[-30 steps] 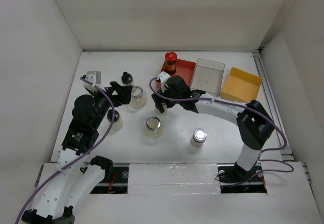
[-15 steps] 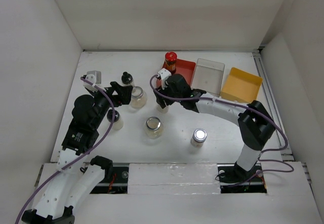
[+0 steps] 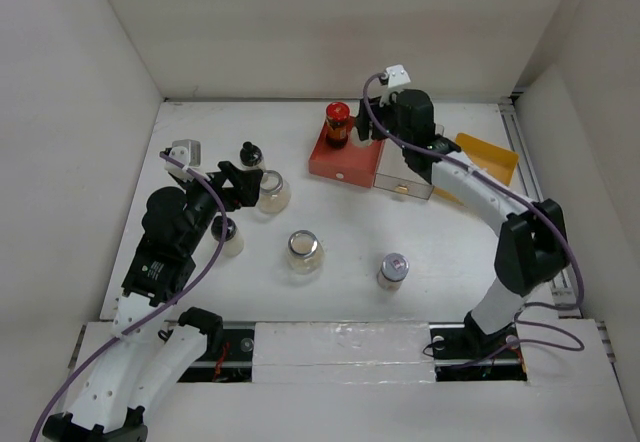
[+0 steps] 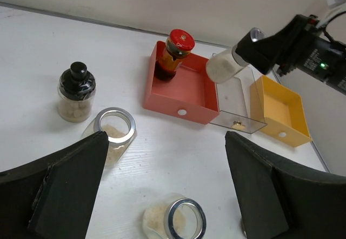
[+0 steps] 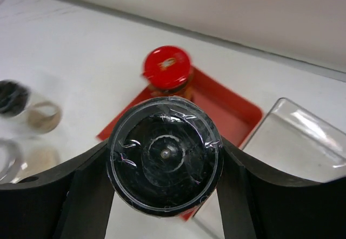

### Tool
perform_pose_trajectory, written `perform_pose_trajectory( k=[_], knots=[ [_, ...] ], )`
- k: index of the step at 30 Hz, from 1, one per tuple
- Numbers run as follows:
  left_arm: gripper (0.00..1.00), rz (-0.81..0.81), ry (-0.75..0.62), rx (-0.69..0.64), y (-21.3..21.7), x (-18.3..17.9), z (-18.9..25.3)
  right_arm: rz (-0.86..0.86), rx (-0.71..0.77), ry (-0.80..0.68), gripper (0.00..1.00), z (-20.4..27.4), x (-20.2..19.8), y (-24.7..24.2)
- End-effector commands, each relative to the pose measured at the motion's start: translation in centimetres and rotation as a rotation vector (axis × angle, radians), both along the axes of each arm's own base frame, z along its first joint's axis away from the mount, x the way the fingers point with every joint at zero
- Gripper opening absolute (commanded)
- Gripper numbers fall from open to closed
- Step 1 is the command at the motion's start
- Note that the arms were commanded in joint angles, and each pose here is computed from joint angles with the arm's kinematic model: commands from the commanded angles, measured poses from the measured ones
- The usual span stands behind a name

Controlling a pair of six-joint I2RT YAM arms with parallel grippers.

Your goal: Organize the condiment bottles

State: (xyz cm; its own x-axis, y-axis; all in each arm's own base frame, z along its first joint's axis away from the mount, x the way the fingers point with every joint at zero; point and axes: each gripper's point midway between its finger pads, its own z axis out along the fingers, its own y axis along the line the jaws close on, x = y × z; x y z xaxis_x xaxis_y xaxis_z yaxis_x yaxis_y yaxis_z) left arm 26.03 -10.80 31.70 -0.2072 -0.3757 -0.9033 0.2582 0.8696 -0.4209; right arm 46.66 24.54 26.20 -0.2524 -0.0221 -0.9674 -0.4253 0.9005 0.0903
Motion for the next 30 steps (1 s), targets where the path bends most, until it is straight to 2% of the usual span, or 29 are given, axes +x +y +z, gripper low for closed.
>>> perform_pose_trajectory(
  k=[1, 4, 8, 13, 17, 18, 21, 24, 28, 30],
  knots=[
    [0.85, -0.010, -0.058, -0.019, -0.1, 0.0, 1.5, -0.070, 0.066, -0.108, 0.59, 2.7, 4.8, -1.3],
    [0.85, -0.010, -0.058, -0.019, -0.1, 0.0, 1.5, -0.067, 0.077, -0.146, 0.59, 3.3, 7.4, -1.7],
    [0.85, -0.001, -0.058, -0.018, 0.0, 0.1, 1.5, -0.071, 0.059, -0.121, 0.59, 0.6, 10.4, -2.3],
    [0.85, -0.001, -0.050, -0.015, 0.0, 0.3, 1.3, -0.072, 0.047, -0.093, 0.59, -1.9, 12.1, -1.7],
    [0.85, -0.001, -0.050, -0.015, 0.0, 0.3, 1.3, -0.082, 0.036, -0.070, 0.66, -3.6, 12.7, -1.6],
    [0.85, -0.001, -0.041, -0.012, -0.1, 0.4, 1.0, -0.082, 0.032, -0.061, 0.74, -4.2, 12.8, -1.6],
    [0.85, -0.001, -0.041, -0.012, -0.1, 0.4, 1.0, -0.082, 0.032, -0.061, 0.89, -4.2, 12.8, -1.6],
    [0.85, -0.010, -0.041, -0.013, -0.3, 0.4, 1.0, -0.082, 0.043, -0.088, 0.98, -2.3, 12.3, -1.8],
    [0.85, 0.002, -0.041, -0.012, -0.1, 0.5, 1.0, -0.025, 0.064, -0.122, 1.00, 0.9, 9.1, -0.3],
    [0.85, 0.025, -0.041, -0.011, 0.4, 0.4, 1.0, 0.020, 0.062, -0.173, 0.94, 3.8, 6.7, 0.7]
  ],
)
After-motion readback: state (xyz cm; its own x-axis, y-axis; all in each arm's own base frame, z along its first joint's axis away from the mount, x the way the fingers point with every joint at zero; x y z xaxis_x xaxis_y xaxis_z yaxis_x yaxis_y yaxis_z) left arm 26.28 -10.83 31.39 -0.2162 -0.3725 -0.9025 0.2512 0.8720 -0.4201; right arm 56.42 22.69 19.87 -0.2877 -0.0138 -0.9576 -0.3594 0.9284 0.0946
